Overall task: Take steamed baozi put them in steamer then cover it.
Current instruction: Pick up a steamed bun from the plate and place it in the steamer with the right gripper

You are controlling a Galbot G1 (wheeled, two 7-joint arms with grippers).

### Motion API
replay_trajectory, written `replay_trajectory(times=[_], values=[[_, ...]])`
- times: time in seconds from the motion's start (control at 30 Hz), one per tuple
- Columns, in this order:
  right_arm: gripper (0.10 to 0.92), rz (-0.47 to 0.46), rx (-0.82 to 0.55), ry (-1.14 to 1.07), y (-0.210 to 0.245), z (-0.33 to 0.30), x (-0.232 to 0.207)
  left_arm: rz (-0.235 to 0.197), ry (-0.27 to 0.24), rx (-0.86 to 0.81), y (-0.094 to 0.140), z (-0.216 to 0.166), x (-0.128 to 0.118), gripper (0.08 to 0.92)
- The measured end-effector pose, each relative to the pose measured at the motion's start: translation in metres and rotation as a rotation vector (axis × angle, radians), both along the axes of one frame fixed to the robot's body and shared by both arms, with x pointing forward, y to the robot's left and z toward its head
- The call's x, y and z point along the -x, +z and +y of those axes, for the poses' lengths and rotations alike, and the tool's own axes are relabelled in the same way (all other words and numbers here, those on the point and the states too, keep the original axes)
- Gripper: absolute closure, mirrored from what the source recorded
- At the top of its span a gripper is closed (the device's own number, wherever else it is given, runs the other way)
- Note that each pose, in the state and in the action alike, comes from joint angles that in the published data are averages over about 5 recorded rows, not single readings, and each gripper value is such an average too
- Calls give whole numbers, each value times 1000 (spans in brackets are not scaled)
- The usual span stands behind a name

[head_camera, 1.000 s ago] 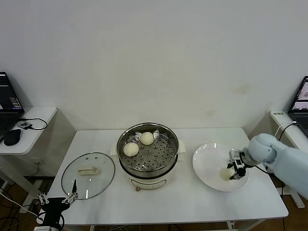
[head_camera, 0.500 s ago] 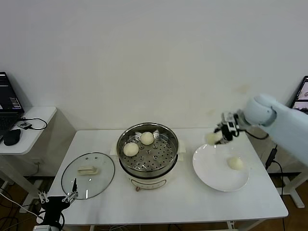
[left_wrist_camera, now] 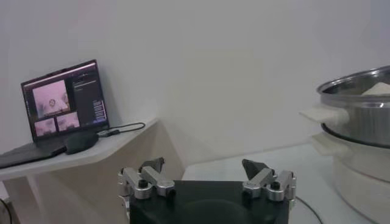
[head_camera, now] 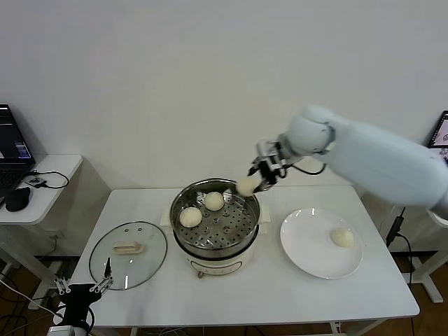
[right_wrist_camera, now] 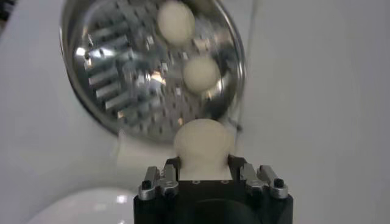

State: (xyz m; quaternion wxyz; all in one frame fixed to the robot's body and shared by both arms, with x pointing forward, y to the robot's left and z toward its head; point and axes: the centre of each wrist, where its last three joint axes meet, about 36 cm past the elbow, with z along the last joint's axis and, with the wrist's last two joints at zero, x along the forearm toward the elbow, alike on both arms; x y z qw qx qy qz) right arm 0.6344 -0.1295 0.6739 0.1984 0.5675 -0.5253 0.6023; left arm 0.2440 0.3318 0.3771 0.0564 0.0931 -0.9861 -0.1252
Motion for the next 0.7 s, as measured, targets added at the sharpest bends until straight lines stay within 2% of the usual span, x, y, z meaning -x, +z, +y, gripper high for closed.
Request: replay_trajectory(times=[0.37,0.7], values=[[505,21,84,296,-41,73,15,-8,8,9,1,-2,-1,177],[503,-4,153,478,-65,93,25,-8,6,25,-3,-8,-2,177]])
